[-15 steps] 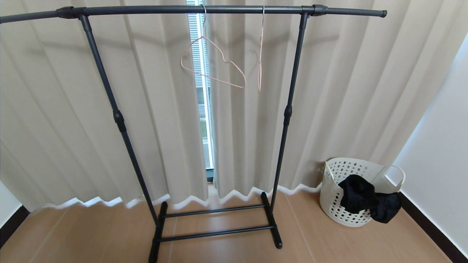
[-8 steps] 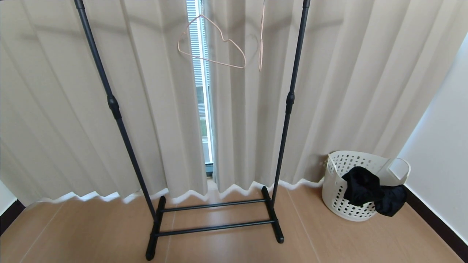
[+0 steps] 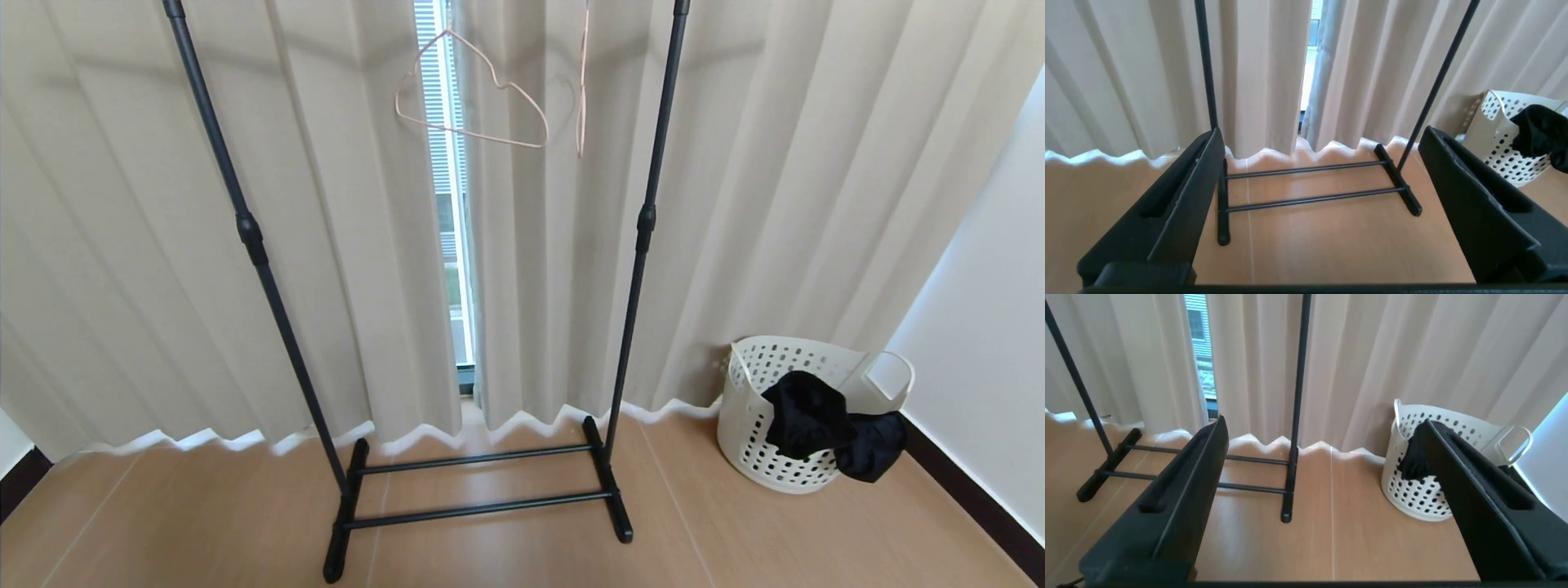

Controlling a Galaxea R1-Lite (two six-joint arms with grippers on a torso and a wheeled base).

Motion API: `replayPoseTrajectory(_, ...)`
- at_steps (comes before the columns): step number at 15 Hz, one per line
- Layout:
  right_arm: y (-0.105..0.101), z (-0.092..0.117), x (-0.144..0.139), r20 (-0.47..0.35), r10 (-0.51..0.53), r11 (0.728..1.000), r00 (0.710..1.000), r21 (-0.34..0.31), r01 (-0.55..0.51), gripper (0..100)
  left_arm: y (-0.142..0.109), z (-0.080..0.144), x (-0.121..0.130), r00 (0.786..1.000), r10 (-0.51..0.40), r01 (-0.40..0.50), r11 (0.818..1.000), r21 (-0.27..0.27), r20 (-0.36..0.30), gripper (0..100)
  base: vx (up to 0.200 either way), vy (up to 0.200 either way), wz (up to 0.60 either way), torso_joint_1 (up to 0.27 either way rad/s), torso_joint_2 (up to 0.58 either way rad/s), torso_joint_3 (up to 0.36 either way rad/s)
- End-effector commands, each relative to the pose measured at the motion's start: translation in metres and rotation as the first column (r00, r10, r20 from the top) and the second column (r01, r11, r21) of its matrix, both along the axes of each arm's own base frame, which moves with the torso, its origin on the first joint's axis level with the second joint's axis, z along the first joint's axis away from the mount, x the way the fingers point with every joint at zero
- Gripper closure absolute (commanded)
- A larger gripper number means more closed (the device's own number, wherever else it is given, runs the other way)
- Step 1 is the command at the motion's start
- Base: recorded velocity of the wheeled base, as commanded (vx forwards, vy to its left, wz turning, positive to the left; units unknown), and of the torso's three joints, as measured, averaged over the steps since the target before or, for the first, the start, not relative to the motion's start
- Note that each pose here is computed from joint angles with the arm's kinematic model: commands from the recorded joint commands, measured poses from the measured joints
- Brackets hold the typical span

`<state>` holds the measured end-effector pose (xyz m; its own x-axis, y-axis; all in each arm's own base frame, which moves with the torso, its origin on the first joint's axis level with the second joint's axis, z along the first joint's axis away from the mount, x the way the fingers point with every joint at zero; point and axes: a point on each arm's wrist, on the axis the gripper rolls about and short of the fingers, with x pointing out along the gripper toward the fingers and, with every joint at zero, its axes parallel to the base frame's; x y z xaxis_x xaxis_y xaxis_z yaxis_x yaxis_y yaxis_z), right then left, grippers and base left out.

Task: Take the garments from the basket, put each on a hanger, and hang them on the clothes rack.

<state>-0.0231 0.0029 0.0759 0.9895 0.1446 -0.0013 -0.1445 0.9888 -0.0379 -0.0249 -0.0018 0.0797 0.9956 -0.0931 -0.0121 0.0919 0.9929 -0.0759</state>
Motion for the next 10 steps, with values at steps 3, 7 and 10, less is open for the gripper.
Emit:
replayPoseTrajectory(3, 0.0000, 0.0002, 0.0000, 0.000, 0.001, 1.000, 1.000, -0.002, -0.001, 0, -0.0001, 0.0000, 0.0001, 1.000, -0.003, 0.003, 1.000, 0.001, -0.002, 0, 0.000, 0.000, -0.60, -0.001, 0.00, 0.002)
replayPoseTrajectory(7, 0.0000, -0.0003, 0.0000, 0.000, 0.001, 1.000, 1.000, -0.003, -0.001, 0, 0.0000, -0.0027, 0.0008, 1.000, -0.002, 0.002, 0.996, 0.087, -0.004, 0, 0.000, 0.000, -0.15, -0.001, 0.00, 0.002)
replayPoseTrajectory(10, 0.0000, -0.0003, 0.0000, 0.000, 0.001, 1.000, 1.000, 0.000, -0.001, 0, 0.0001, -0.0033, 0.0009, 1.000, 0.002, -0.002, 0.993, 0.122, -0.004, 0, 0.000, 0.000, 0.00, 0.000, 0.00, 0.000)
